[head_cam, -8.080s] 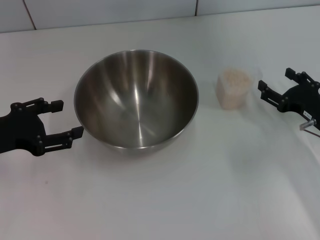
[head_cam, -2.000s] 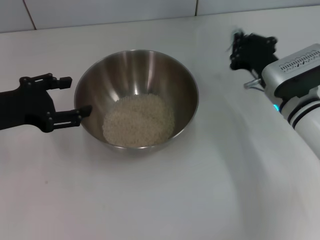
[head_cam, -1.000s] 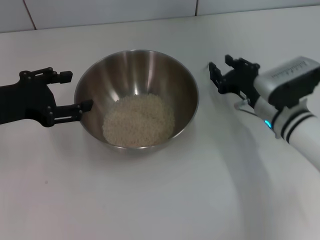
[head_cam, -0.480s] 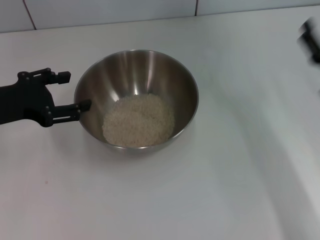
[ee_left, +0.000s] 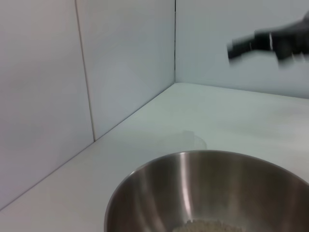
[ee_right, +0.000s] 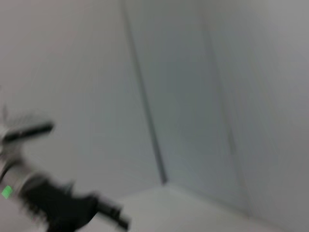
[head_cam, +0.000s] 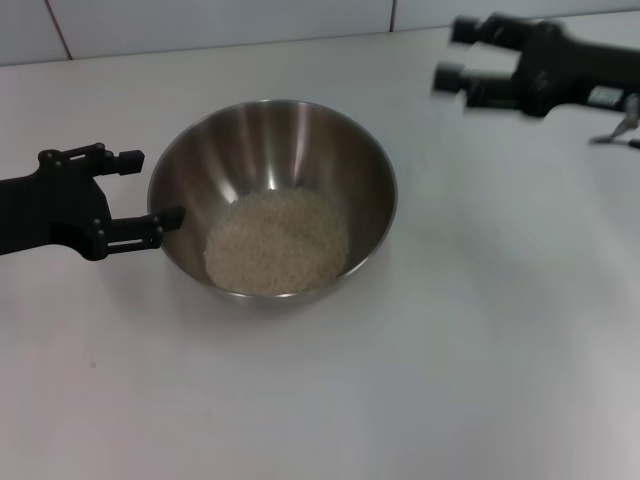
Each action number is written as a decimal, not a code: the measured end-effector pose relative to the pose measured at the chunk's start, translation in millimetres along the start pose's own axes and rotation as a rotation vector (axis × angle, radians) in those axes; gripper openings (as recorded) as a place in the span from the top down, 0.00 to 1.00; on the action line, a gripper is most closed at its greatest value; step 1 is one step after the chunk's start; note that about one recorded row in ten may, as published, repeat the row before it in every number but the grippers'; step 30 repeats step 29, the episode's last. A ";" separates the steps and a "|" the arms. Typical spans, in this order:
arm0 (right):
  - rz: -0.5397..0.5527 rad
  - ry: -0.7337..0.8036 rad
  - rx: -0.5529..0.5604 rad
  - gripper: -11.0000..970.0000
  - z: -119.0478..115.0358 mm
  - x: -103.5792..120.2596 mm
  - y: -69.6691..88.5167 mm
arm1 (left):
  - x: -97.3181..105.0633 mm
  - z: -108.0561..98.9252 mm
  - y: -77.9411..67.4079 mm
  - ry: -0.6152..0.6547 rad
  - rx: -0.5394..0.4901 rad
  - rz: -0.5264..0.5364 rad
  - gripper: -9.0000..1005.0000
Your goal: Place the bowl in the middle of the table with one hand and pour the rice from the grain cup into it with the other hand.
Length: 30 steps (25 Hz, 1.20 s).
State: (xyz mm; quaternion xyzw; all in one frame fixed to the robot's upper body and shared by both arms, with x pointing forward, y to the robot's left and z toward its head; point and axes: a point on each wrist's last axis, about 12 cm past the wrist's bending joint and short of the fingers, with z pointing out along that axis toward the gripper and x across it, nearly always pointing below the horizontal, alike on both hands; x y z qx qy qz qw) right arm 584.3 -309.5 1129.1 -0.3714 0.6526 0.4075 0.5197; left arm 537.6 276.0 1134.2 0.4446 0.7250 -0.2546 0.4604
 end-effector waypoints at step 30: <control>-0.162 0.337 -0.050 0.15 24.3 -20.3 22.1 | -6.2 5.6 -1.3 0.023 0.031 0.013 0.20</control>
